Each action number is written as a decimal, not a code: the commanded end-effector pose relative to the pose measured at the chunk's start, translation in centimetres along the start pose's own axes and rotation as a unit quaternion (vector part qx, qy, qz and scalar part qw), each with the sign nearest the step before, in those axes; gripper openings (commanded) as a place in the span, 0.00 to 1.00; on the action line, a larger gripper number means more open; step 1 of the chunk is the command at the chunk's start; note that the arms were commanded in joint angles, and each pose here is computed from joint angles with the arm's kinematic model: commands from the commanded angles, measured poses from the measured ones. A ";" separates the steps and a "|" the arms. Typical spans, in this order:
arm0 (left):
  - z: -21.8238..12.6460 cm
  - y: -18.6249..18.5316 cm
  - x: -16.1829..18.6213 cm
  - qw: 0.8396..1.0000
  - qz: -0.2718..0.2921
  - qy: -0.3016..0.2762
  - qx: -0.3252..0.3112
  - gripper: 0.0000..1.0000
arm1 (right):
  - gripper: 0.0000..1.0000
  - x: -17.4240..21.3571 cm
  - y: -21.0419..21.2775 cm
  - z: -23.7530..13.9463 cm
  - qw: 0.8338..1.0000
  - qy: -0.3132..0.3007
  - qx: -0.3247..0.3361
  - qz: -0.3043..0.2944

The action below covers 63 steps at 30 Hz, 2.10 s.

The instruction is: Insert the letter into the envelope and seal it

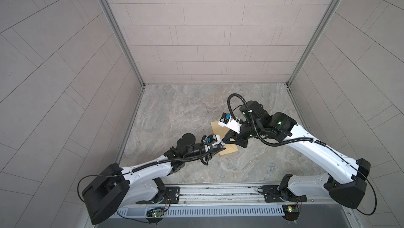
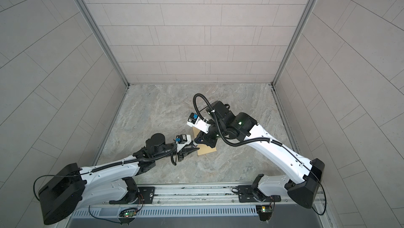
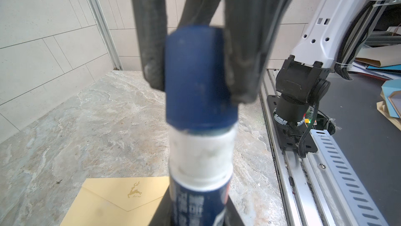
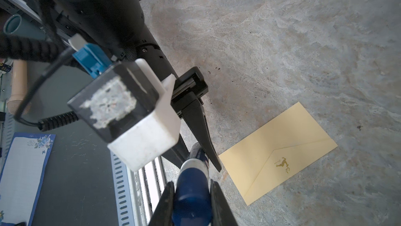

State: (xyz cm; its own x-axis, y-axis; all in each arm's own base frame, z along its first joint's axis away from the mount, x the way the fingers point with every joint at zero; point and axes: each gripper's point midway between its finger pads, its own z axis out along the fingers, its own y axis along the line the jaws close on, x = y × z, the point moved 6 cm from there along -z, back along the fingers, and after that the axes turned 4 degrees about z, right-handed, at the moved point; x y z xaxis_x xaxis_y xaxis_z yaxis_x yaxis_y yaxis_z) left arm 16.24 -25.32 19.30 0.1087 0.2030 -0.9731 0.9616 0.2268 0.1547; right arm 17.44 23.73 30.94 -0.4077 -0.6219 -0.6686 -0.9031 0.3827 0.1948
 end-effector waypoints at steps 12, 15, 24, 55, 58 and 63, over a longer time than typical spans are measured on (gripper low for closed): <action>0.2 0.8 -2.7 0.999 0.023 -0.046 -0.010 0.00 | 0.11 0.2 1.6 -0.4 0.999 0.006 -0.047 -0.003; 0.2 0.8 -2.7 0.999 0.023 -0.045 -0.010 0.00 | 0.11 0.3 1.6 -0.1 0.998 0.016 -0.054 0.001; 0.2 0.8 -2.7 0.999 0.023 -0.044 -0.011 0.00 | 0.12 0.2 1.4 0.8 0.997 0.039 -0.067 0.024; -0.1 2.4 -3.0 0.997 0.018 -0.014 -0.076 0.00 | 0.12 0.6 0.1 2.1 0.984 0.050 -0.018 0.172; -0.1 2.3 -3.0 0.997 0.017 -0.015 -0.075 0.00 | 0.13 0.3 0.0 2.4 0.982 0.041 -0.020 0.182; -0.1 2.4 -3.0 0.997 0.014 -0.015 -0.076 0.00 | 0.12 0.2 0.0 2.7 0.981 0.035 -0.028 0.188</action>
State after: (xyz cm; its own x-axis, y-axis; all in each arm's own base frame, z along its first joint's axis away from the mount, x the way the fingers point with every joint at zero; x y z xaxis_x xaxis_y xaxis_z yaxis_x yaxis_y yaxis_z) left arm 17.09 -24.73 17.97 0.0529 0.3109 -0.9490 0.9394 0.3069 0.1529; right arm 18.99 24.84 29.13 -0.7006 -0.4825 -0.5257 -0.7019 0.5987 0.3859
